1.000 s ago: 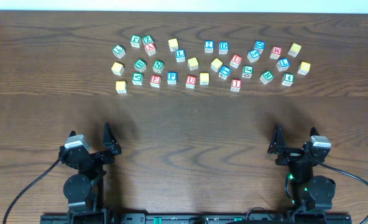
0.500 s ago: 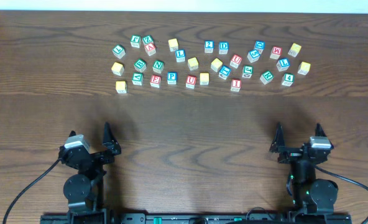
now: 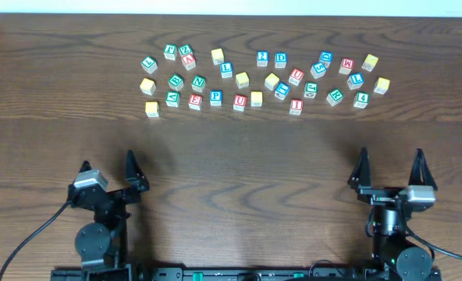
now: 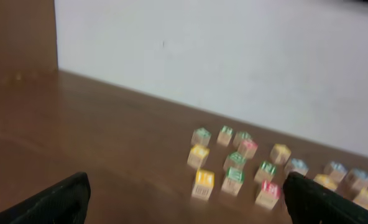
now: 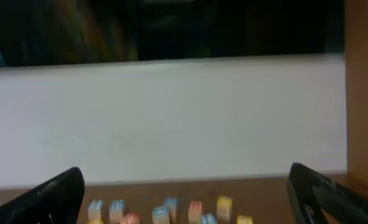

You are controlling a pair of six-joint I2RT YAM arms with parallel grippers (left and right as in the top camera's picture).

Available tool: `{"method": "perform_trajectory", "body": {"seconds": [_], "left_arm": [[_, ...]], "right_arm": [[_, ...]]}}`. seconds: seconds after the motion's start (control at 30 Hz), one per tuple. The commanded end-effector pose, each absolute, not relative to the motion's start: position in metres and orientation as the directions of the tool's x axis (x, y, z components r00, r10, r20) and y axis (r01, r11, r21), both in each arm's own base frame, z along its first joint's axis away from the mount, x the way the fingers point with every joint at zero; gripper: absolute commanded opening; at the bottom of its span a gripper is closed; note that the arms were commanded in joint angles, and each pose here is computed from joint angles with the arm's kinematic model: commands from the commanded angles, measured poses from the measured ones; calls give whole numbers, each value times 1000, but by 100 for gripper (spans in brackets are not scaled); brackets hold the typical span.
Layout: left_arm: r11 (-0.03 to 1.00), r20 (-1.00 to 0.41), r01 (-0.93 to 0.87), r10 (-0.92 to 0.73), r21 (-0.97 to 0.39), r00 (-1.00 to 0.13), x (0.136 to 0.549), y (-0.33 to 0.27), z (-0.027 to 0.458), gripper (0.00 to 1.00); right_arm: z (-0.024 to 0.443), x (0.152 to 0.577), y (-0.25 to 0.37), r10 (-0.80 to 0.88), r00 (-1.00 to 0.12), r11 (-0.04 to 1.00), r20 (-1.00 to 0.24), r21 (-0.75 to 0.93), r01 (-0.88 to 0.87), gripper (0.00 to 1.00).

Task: Spell out NEURIPS
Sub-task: 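Raise both arms and move the left gripper over the green N block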

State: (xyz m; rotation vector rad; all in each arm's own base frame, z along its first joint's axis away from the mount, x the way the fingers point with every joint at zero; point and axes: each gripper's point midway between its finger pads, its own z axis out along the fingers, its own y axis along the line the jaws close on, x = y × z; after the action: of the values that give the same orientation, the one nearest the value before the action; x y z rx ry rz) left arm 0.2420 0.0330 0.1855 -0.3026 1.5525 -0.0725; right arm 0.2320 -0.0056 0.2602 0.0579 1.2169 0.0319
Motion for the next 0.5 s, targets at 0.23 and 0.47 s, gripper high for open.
{"method": "perform_trajectory", "body": {"seconds": [0.23, 0.47], "left_arm": [[963, -972, -135, -228, -234, 60, 251, 34, 282, 98], [977, -968, -91, -206, -194, -146, 288, 23, 309, 98]], "right_arm": [[281, 228, -9, 62, 379, 997, -923, 74, 16, 99], [295, 247, -2, 73, 242, 997, -967, 70, -18, 99]]}}
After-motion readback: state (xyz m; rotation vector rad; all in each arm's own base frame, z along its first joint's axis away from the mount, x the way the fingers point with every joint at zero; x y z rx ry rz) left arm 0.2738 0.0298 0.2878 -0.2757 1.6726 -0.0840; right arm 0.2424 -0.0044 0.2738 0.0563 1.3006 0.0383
